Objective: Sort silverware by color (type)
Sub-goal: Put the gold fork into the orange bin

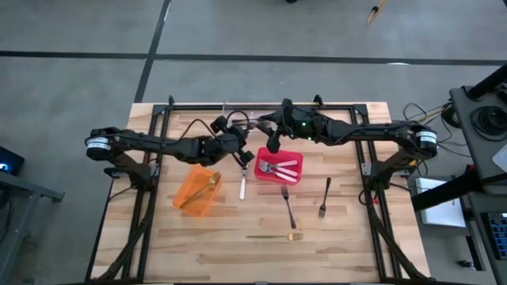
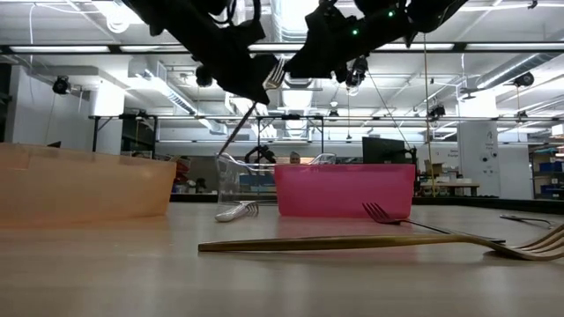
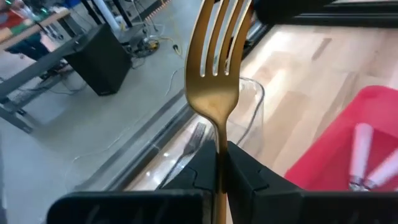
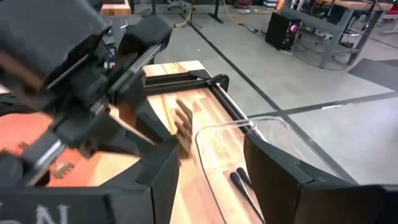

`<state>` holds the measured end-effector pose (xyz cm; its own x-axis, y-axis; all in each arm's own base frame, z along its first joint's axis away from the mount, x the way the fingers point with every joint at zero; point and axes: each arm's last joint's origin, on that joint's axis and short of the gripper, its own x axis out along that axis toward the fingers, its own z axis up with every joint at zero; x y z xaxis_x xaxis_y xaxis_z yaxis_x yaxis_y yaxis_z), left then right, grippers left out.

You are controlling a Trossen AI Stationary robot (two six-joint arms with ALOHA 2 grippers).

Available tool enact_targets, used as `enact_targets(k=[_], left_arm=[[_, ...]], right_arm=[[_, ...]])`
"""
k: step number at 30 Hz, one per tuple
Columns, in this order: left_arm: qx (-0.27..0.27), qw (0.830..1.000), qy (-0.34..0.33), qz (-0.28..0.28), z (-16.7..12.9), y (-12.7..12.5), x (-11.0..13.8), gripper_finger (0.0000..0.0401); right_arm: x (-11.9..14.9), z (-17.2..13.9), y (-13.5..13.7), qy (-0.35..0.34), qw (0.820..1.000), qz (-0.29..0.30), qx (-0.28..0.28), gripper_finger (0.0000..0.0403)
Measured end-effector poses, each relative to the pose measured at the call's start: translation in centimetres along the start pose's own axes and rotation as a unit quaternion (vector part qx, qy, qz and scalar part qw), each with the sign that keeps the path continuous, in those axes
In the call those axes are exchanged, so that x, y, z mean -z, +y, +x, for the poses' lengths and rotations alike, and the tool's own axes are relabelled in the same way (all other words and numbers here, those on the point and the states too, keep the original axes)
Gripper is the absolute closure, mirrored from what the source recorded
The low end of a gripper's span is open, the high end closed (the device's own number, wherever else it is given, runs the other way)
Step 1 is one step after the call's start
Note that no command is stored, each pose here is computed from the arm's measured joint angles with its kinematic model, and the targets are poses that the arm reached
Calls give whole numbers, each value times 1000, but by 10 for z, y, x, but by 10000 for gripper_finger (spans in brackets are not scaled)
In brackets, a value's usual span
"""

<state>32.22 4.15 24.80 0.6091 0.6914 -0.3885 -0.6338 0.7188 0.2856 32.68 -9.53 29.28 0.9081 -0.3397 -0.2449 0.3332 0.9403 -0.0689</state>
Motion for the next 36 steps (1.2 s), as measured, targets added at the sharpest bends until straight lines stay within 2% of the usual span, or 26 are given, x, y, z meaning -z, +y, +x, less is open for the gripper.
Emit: enact_targets(k=[6,12,16,19,23,30,33,36], left_arm=[[10,999,37,-2,-22,18,-1,400],[71,995,62,-32,-52,39,-5,401],[138,984,88,-71,-69,49,-5,401],[175,967,142,-121,-80,54,2,401],[188,938,236,-170,-92,54,16,401],[229,863,392,-219,-116,38,35,401],[226,851,420,-220,-127,30,40,401],[222,849,429,-217,-132,23,43,401]], right_arm=[[-4,-12,-1,18,1000,-1,0,231],[-5,-21,-2,32,999,-3,-1,230],[-5,-25,-2,35,999,-4,-1,231],[-5,-28,-3,41,999,-4,-2,234],[-5,-29,-3,39,999,-4,-1,234],[-4,-29,-3,44,999,-4,-2,238],[-4,-29,-3,44,999,-4,-2,238],[-4,-29,-3,45,999,-3,-2,237]])
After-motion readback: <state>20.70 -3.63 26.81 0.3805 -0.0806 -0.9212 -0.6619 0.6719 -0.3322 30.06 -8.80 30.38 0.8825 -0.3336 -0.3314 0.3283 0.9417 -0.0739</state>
